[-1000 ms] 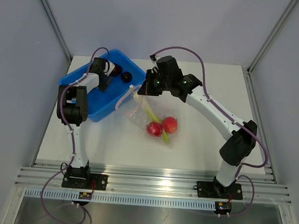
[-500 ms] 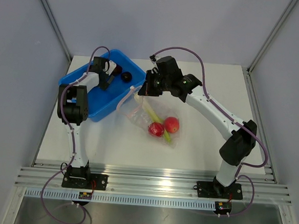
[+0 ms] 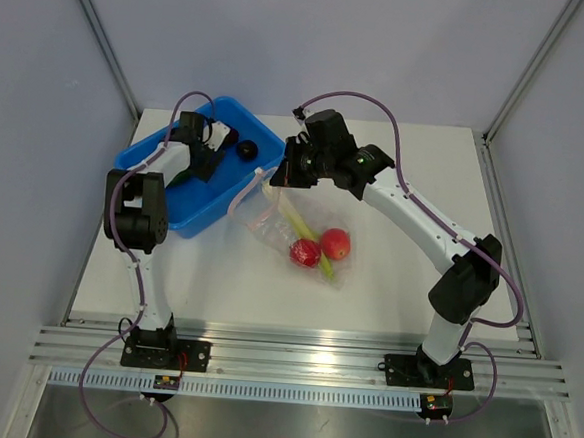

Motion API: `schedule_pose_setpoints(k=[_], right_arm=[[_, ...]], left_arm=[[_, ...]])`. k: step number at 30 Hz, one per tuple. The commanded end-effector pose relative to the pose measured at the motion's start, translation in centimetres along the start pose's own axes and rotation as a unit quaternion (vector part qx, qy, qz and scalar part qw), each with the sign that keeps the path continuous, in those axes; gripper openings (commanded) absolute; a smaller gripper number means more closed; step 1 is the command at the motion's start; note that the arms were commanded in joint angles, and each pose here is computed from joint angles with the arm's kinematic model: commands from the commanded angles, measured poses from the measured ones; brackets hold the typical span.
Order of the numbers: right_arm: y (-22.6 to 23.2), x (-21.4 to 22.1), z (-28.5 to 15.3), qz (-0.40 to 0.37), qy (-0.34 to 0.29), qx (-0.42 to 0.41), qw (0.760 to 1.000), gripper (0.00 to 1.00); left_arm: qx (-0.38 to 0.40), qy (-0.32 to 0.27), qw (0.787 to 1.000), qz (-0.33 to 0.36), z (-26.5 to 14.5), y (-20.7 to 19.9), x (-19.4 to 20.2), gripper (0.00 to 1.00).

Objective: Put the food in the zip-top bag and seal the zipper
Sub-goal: Pick up the fake vegetable from the bin.

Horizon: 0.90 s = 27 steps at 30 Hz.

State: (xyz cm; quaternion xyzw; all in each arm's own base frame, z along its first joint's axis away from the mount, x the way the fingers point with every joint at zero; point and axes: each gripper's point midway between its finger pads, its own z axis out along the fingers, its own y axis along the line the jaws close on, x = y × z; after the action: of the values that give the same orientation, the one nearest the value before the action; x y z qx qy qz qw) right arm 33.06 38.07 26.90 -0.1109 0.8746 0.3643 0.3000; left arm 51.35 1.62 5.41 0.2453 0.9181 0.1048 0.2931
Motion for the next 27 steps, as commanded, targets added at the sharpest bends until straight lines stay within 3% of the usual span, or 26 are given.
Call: schedule_pose_setpoints(k=[1, 4, 8, 17, 22, 27], right_arm=[[1.9, -2.2, -1.8, -0.011, -0.038, -0.027, 0.999, 0.0], [2.0, -2.2, -1.7, -0.009, -0.037, -0.029, 0.999, 0.0], [2.0, -2.2, -1.6, -0.009, -0.036, -0.03, 0.999, 0.0], [1.7, -2.0, -1.6, -0.013, -0.032, -0.022, 0.999, 0.0], [1.7, -2.1, -1.7, -0.013, -0.033, -0.02, 0.999, 0.0], [1.8, -2.2, -1.7, -0.012, -0.034, -0.021, 0.999, 0.0]], left_arm=[[-0.001, -0.021, 1.0, -0.003, -2.6, -1.0, -1.0, 0.78], [-0.056, -0.042, 0.998, -0.003, -3.9, 1.0, -1.9, 0.84], [-0.115, -0.017, 0.993, 0.0, -3.3, 3.1, -1.4, 0.86], [-0.102, 0.026, 0.994, -0.019, 1.3, 2.8, 1.8, 0.87], [-0.061, 0.044, 0.997, -0.03, 2.3, 1.7, 2.7, 0.77], [-0.037, 0.004, 0.998, -0.055, 0.4, 1.3, 0.6, 0.65]])
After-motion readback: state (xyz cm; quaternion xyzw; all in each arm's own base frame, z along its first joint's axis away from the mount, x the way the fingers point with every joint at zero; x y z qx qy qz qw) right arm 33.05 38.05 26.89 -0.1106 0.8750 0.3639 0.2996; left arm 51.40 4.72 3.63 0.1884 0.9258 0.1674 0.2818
